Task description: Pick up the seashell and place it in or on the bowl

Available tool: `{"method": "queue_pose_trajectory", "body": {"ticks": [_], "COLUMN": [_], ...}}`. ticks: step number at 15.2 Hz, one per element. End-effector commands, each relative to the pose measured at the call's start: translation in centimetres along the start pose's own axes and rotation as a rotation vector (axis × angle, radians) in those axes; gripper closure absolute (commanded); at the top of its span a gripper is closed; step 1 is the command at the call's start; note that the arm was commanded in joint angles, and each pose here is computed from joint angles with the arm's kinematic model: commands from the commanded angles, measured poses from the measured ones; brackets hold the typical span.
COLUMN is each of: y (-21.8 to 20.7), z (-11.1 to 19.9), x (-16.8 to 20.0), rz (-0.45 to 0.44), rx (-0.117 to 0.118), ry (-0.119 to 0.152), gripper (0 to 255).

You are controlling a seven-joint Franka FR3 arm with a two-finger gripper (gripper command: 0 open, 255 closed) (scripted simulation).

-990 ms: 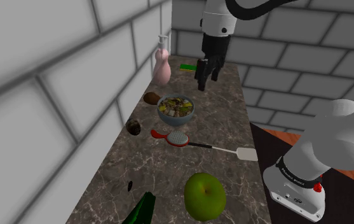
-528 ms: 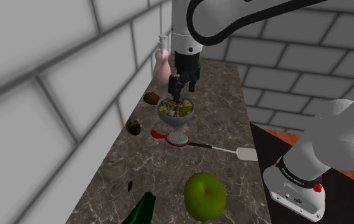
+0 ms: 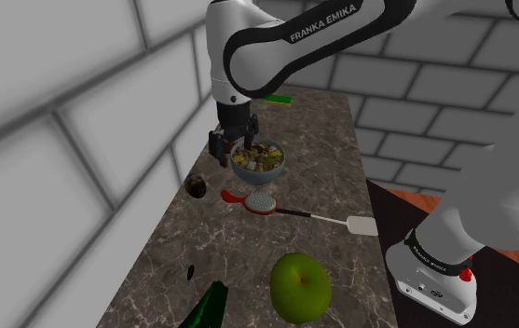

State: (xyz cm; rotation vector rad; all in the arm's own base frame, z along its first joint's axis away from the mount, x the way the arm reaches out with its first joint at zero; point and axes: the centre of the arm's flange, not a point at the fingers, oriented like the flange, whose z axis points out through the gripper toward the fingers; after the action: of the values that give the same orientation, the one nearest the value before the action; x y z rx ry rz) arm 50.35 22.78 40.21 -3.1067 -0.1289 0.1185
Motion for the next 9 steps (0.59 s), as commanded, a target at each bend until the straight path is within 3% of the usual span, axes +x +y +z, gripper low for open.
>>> {"method": "queue_pose_trajectory", "body": {"ticks": [1,9], "y": [-1.5,-7.0], "z": [1.7,7.4], "x": [2.0,9.3], "rz": [0.004,0.014], "rx": [-0.001,-0.008], "ry": [-0.003,-0.013], "gripper": [0,0]}}
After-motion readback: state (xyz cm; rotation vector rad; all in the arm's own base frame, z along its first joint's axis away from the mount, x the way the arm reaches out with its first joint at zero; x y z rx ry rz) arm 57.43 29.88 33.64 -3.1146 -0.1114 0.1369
